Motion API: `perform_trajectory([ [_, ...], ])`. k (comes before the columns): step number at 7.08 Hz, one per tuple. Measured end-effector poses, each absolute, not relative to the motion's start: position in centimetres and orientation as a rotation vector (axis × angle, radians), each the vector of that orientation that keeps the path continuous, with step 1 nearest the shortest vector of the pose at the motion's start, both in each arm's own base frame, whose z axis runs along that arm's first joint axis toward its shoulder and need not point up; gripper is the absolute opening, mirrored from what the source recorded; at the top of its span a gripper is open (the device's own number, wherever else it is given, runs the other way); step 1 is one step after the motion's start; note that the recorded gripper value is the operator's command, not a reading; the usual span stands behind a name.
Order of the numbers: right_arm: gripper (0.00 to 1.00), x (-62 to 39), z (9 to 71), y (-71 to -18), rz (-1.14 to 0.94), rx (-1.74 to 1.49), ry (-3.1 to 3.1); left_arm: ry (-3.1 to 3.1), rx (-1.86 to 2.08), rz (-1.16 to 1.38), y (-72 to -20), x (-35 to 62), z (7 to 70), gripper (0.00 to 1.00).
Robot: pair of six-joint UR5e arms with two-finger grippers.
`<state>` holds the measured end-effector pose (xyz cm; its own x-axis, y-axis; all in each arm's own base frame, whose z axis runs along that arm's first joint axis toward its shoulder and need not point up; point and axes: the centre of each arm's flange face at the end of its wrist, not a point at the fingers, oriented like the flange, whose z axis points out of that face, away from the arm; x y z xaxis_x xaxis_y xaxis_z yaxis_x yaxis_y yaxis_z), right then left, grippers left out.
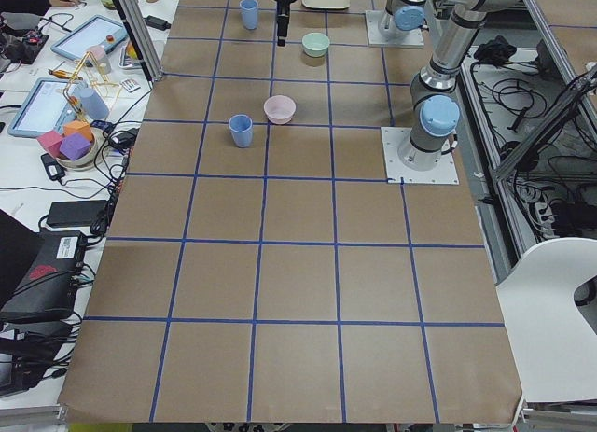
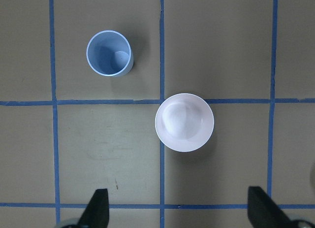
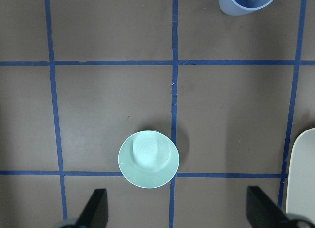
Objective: Stack blue cups with both arms
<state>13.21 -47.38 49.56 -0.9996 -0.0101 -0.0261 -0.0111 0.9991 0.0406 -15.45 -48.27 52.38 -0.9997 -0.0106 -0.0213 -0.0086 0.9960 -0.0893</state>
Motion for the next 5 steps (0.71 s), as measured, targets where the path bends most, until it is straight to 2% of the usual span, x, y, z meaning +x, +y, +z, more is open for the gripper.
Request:
perform_trajectory([
  [5,1.0,13.23,49.47,-47.54,0.049,-0.018,3.116,3.117,-0.016,-0.137,-48.25,-15.42,52.33,1.0],
])
